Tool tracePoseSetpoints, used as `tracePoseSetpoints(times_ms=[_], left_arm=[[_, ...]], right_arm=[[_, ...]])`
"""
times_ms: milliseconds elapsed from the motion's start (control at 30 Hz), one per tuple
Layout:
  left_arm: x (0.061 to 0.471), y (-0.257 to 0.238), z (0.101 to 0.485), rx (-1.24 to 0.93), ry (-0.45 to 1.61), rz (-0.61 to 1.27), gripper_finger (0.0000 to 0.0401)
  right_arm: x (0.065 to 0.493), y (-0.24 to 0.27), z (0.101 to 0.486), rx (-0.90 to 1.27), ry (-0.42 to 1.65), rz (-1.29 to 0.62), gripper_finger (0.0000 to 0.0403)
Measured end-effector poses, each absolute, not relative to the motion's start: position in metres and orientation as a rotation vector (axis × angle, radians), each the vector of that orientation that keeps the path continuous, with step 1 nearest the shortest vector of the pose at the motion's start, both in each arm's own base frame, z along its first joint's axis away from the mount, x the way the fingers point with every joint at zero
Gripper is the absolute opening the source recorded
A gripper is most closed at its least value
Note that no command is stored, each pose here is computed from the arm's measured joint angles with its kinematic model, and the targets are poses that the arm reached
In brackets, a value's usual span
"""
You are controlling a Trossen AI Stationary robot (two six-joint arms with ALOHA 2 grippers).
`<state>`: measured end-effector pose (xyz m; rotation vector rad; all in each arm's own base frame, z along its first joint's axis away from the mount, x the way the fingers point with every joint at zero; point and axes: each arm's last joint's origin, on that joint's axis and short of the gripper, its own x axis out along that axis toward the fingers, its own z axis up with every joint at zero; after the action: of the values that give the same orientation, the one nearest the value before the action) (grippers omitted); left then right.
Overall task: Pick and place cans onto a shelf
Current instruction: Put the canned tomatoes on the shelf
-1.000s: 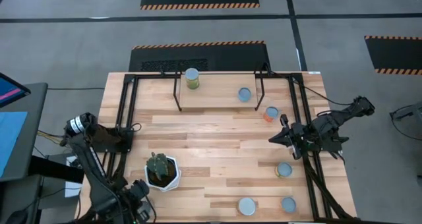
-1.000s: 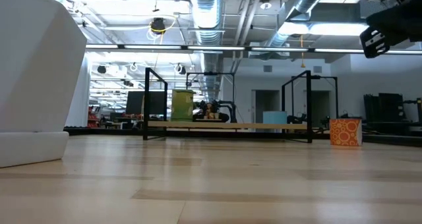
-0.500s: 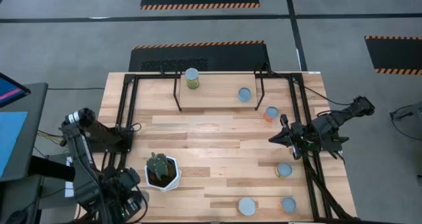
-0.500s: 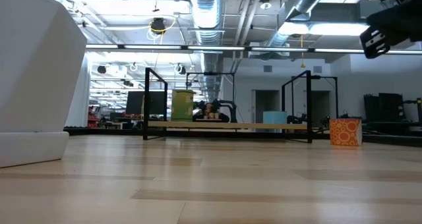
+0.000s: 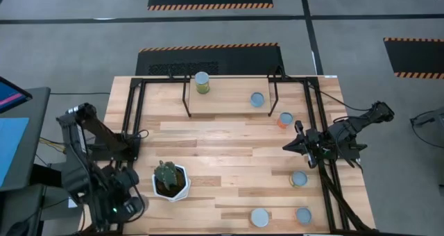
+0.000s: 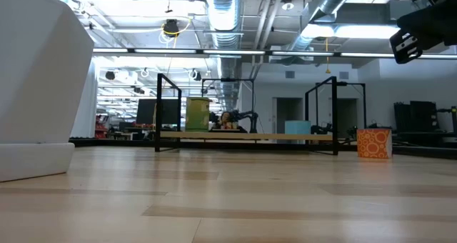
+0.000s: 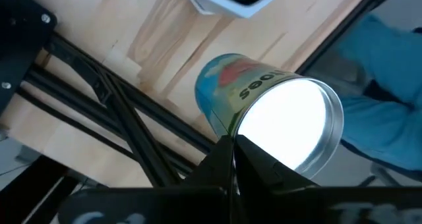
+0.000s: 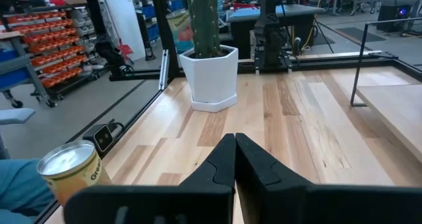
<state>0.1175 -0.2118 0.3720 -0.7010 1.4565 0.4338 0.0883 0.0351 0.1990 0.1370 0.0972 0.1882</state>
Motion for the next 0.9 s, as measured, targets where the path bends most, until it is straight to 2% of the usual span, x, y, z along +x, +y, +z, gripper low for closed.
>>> tracePoseSetpoints(times_ms=[200,467,767,900], left_arm=[[0.107,-0.192,0.379,-0.726,1.427,0.396,0.0],[0.086,-0.16,0.37,-0.78,1.518,0.426,0.0],[0.07,-0.126,0.35,-0.813,1.457,0.488,0.0],[0.069,-0.114,0.345,-0.845,1.352,0.533,0.0]], right_arm=[[0.088,0.035,0.199,0.137,0.097,0.188,0.0024],[0.088,0.035,0.199,0.135,0.1,0.188,0.0024],[0.088,0.035,0.199,0.134,0.1,0.188,0.0024],[0.088,0.035,0.199,0.132,0.1,0.188,0.0024]])
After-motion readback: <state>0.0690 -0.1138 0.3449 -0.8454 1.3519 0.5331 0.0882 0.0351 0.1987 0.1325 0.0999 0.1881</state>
